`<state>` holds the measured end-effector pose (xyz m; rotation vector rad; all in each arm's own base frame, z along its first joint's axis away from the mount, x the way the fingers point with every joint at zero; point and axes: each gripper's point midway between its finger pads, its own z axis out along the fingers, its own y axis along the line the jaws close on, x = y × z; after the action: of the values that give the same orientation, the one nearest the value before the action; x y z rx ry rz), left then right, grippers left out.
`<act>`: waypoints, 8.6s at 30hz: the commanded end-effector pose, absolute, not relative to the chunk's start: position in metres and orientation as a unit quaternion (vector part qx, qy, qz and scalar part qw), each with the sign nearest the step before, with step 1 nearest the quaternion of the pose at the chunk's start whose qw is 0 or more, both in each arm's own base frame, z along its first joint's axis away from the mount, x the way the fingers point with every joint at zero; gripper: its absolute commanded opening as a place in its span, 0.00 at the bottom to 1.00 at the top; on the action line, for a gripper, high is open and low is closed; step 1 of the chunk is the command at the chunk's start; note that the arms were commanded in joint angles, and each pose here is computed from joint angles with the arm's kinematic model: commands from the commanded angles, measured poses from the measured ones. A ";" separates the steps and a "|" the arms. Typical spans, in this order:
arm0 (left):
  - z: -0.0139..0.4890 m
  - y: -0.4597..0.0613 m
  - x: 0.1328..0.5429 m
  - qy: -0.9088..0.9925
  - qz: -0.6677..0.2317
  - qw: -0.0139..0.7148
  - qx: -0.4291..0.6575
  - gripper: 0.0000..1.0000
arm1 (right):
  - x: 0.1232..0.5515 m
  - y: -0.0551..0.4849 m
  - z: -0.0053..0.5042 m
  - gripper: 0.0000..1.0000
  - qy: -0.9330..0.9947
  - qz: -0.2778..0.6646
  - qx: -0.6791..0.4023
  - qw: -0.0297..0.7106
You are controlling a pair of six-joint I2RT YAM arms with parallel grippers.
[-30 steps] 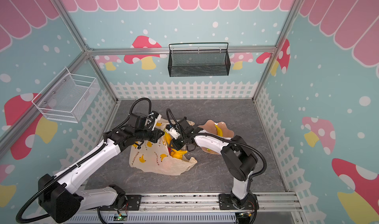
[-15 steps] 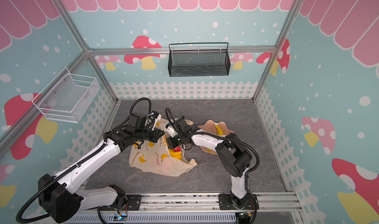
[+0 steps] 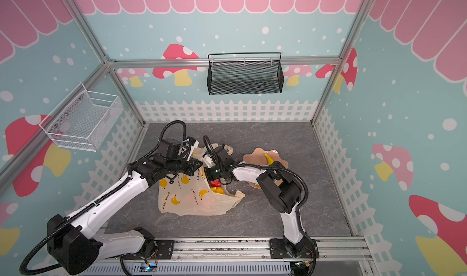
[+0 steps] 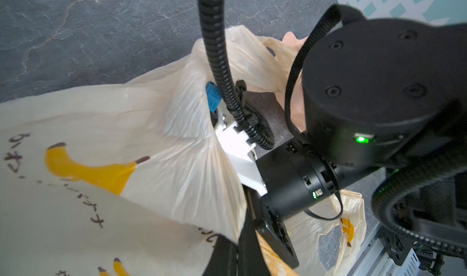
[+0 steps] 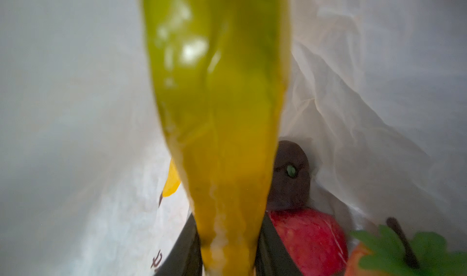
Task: Place the fruits into the plastic bag
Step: Place the fruit in the plastic bag, then pick up the fruit from the plate, then place the fruit in the plastic bag.
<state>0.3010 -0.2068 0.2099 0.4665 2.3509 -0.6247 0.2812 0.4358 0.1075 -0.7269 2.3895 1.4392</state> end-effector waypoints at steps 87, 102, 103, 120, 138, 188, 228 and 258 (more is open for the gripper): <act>0.229 -0.201 0.300 0.891 -0.232 0.351 0.172 0.00 | 0.307 0.164 0.151 0.98 0.959 0.146 -0.044 0.241; 0.231 -0.202 0.298 0.889 -0.233 0.353 0.173 0.00 | 0.319 0.086 0.099 0.78 0.983 0.029 -0.008 0.180; 0.231 -0.202 0.297 0.890 -0.233 0.352 0.174 0.00 | 0.320 0.086 0.097 0.77 0.983 0.030 -0.008 0.180; 0.228 -0.199 0.294 0.891 -0.228 0.353 0.173 0.00 | 0.336 0.084 0.045 0.63 0.990 0.028 0.009 0.138; 0.227 -0.198 0.295 0.892 -0.225 0.353 0.172 0.00 | 0.347 0.081 0.034 0.39 0.990 0.014 0.014 0.140; 0.224 -0.206 0.301 0.891 -0.236 0.349 0.168 0.00 | 0.328 0.215 0.179 0.19 0.887 0.100 -0.311 0.326; 0.233 -0.212 0.310 0.889 -0.235 0.355 0.170 0.00 | 0.317 0.316 0.123 0.14 0.884 0.150 -0.360 0.259; 0.241 -0.219 0.309 0.884 -0.255 0.353 0.171 0.00 | 0.273 0.315 0.101 0.14 0.883 0.184 -0.356 0.244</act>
<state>0.3090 -0.2123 0.2249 0.4310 2.3273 -0.6223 0.2707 0.3016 0.0988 -0.9542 2.4334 0.4602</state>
